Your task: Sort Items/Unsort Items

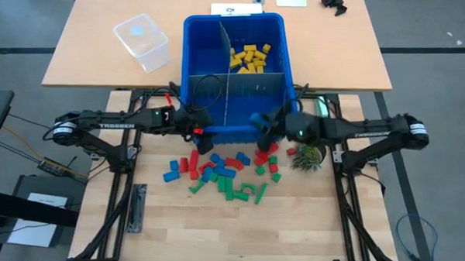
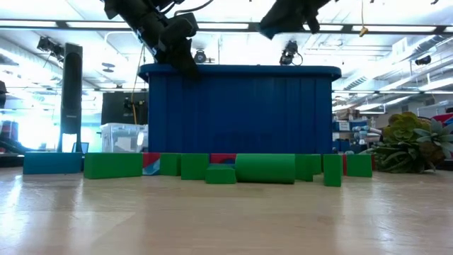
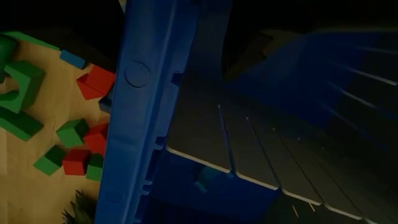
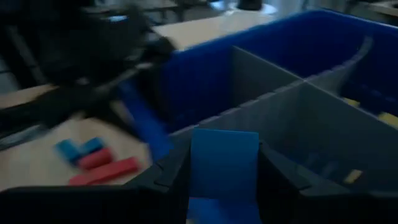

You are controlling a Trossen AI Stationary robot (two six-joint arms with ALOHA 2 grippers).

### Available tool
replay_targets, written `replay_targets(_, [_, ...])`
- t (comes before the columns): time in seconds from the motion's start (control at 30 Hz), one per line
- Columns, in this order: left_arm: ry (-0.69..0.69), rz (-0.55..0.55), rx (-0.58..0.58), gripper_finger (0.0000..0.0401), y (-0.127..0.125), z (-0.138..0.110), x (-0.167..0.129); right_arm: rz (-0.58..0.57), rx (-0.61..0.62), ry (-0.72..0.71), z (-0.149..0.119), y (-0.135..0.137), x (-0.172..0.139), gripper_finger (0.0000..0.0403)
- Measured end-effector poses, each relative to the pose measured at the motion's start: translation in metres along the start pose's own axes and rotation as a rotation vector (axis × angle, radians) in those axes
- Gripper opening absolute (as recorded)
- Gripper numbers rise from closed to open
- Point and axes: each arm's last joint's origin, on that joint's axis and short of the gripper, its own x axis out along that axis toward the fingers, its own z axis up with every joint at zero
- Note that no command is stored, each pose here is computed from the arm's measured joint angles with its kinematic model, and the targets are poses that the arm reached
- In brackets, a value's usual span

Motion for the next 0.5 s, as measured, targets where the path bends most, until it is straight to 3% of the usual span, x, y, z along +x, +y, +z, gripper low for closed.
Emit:
replay_targets(0.2, [0.000,0.000,0.000,0.0231,0.000,0.000,0.000,-0.093,0.020,0.036,-0.004,-0.025,0.030,0.0155])
replay_targets(0.37, [0.000,0.000,0.002,0.0231,0.000,0.000,0.000,-0.044,0.006,0.050,-0.005,-0.026,0.036,0.0205])
replay_targets(0.5, [0.001,0.000,0.004,0.0231,0.000,0.000,0.000,0.083,0.021,0.044,-0.003,-0.012,0.024,0.0237])
